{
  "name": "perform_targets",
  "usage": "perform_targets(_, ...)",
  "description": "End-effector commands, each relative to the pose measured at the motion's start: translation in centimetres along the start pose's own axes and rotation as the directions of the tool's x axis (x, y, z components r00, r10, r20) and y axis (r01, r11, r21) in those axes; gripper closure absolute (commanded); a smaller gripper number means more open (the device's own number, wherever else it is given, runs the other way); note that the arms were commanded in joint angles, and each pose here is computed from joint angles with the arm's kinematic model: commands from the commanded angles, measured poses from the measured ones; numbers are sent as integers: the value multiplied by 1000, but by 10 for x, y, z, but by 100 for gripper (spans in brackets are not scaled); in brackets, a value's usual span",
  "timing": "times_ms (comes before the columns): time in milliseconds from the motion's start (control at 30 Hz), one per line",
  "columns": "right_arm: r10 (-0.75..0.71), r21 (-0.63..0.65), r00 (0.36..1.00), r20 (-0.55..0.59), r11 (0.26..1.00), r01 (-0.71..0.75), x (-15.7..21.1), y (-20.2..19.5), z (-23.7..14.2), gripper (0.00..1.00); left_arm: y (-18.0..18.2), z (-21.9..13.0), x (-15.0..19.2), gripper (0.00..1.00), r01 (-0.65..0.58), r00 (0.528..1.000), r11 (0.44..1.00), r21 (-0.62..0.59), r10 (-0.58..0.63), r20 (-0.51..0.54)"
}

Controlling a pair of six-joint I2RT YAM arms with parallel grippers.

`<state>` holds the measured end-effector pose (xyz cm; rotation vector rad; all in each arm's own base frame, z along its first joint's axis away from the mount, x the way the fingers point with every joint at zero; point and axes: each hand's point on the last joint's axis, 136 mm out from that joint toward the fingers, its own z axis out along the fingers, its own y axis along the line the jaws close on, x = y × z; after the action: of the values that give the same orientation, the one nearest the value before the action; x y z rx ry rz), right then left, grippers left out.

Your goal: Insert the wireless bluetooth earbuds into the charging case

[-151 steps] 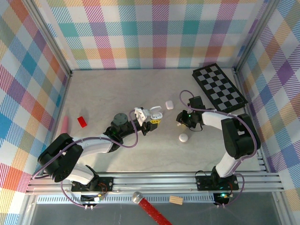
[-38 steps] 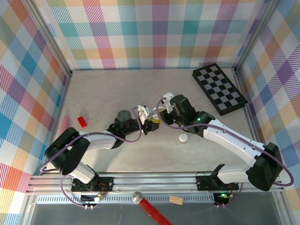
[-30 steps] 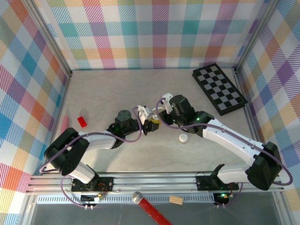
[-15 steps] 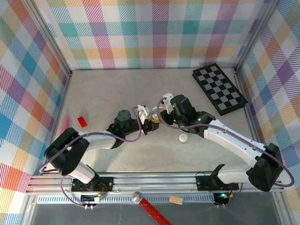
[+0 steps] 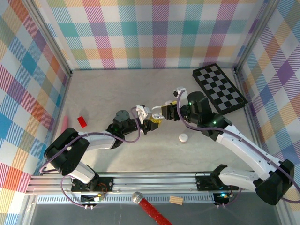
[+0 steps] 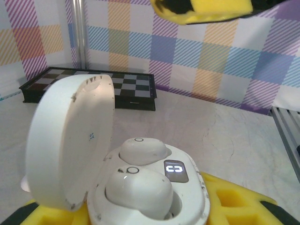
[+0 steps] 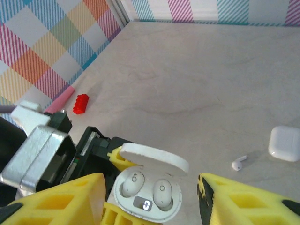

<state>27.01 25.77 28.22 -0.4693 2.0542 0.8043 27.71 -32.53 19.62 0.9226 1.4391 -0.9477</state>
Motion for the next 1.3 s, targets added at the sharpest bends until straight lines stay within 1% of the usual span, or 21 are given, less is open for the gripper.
perform_targets(0,102,-33,994,-48,994,-104,-11,8,3,46,-9,-7,-12,67,-91,995,995,40,89,51)
perform_targets(100,147,25,978,-148,989,-145,-4,2,12,46,-11,-8,-14,67,-108,993,993,51,106,49)
perform_targets(200,163,66,966,-200,986,-153,0,-4,23,46,-11,-8,-19,68,-98,994,994,50,95,55)
perform_targets(333,157,102,959,-238,985,-136,4,-12,36,46,-12,-10,-28,68,-91,993,995,47,87,82)
perform_targets(433,153,99,947,-281,987,-130,13,-12,40,45,-11,-12,-32,68,-79,993,996,30,76,94)
perform_targets(567,161,107,941,-296,985,-135,22,-15,34,45,-3,-14,-36,68,-45,994,999,-10,46,99)
perform_targets(667,174,107,944,-281,983,-150,24,-15,27,44,1,-14,-41,68,-36,993,999,-21,38,110)
perform_targets(733,203,80,945,-257,979,-189,22,-14,21,42,2,-14,-44,68,-28,993,999,-27,31,114)
perform_targets(800,272,30,936,-225,962,-272,16,-15,16,39,3,-15,-48,68,-26,993,999,-35,30,115)
perform_targets(900,369,-129,913,-172,911,-393,2,-10,3,37,3,-16,-55,67,-22,991,999,-39,27,132)
perform_targets(967,422,-213,892,-161,868,-449,-4,-7,-4,35,2,-17,-61,67,-20,989,999,-32,24,144)
perform_targets(1067,472,-292,864,-178,813,-504,-7,-2,-9,31,-1,-18,-69,67,-22,985,999,-24,26,169)
perform_targets(1200,543,-391,805,-240,704,-592,-12,10,-8,25,-5,-22,-81,67,-46,975,999,-9,47,216)
perform_targets(1267,567,-425,776,-276,652,-628,-14,14,-5,23,-6,-22,-84,67,-52,971,999,-5,51,233)
